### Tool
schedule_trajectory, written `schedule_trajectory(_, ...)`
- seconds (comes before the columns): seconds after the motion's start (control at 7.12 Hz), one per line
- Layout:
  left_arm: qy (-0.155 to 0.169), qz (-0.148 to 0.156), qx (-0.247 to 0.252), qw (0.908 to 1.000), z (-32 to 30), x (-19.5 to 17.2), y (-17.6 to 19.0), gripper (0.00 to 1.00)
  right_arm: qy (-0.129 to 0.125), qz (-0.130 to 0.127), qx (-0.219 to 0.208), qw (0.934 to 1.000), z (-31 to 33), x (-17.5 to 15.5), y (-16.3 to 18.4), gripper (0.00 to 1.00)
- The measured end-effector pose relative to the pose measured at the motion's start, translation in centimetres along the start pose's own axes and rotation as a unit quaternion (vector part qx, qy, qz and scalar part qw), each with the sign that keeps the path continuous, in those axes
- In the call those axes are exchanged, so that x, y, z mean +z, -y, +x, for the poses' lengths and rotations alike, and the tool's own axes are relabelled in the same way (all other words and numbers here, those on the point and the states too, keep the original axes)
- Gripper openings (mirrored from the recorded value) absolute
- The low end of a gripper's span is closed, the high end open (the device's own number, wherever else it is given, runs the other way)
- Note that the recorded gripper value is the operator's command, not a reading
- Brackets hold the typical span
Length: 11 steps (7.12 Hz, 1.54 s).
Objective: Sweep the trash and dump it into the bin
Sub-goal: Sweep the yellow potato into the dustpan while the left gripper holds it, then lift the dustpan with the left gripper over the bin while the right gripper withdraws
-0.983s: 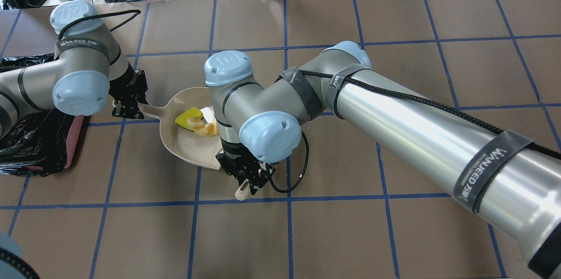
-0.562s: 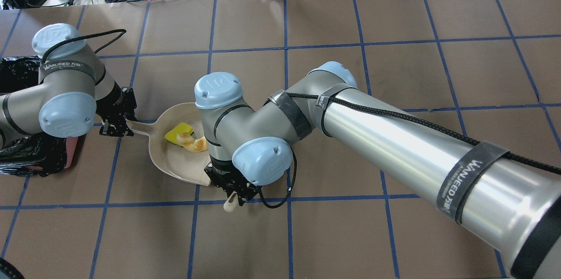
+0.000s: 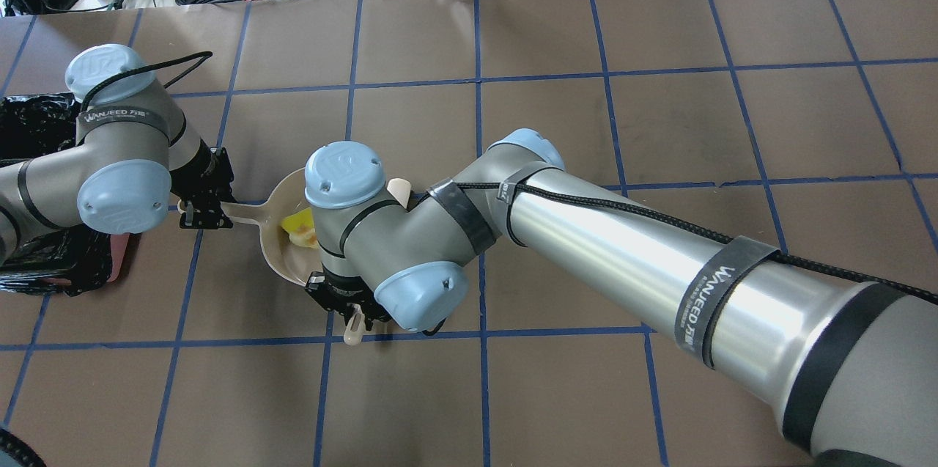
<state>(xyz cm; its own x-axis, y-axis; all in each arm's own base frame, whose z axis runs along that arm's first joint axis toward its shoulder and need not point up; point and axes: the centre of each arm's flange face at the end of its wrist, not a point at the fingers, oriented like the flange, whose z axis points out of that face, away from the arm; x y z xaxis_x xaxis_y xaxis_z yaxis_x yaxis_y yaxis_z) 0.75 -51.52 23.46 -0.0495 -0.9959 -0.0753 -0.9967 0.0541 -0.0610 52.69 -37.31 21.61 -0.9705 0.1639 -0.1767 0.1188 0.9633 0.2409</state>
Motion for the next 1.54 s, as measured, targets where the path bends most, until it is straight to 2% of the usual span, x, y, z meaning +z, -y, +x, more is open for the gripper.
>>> schedule_trajectory(0.14,-0.001,0.001,-0.001,1.0,0.1,-0.1,-0.3,0.0,0.027,0.013,-0.046,0.9985,-0.9,0.0,0.2,0.0)
schedule_trajectory(0.28,-0.003,0.001,-0.001,1.0,0.2,-0.2,-0.3,0.0,0.038,0.02,-0.08,0.9958,-1.2,0.1,0.3,0.0)
schedule_trajectory(0.56,-0.005,0.0,0.0,1.0,0.6,-0.3,-0.3,0.0,0.031,0.02,-0.094,0.9949,-0.8,0.5,0.5,0.0)
schedule_trajectory(0.7,-0.007,-0.006,0.0,1.0,0.7,-0.4,-0.4,0.0,0.008,0.017,-0.083,0.9963,0.0,0.5,1.0,0.0)
schedule_trajectory(0.84,-0.01,-0.02,0.001,0.9997,0.9,-0.6,-0.6,0.0,-0.027,0.01,-0.068,0.9973,1.2,0.0,1.4,0.0)
schedule_trajectory(0.98,-0.011,-0.034,0.003,0.9994,1.0,-0.7,-0.8,0.0,-0.059,-0.008,-0.049,0.997,2.5,-1.0,1.4,0.0)
schedule_trajectory(1.12,-0.008,-0.044,0.006,0.999,1.0,-0.7,-1.0,0.0,-0.083,-0.027,-0.034,0.9956,3.7,-2.2,1.2,0.0)
schedule_trajectory(1.26,-0.005,-0.055,0.008,0.9984,0.9,-0.8,-1.2,0.0,-0.105,-0.033,-0.025,0.9936,5.0,-3.2,1.6,0.0)
schedule_trajectory(1.54,-0.006,-0.072,0.009,0.9973,0.9,-1.4,-1.5,0.0,-0.154,-0.029,-0.006,0.9876,8.9,-5.3,4.5,0.0)
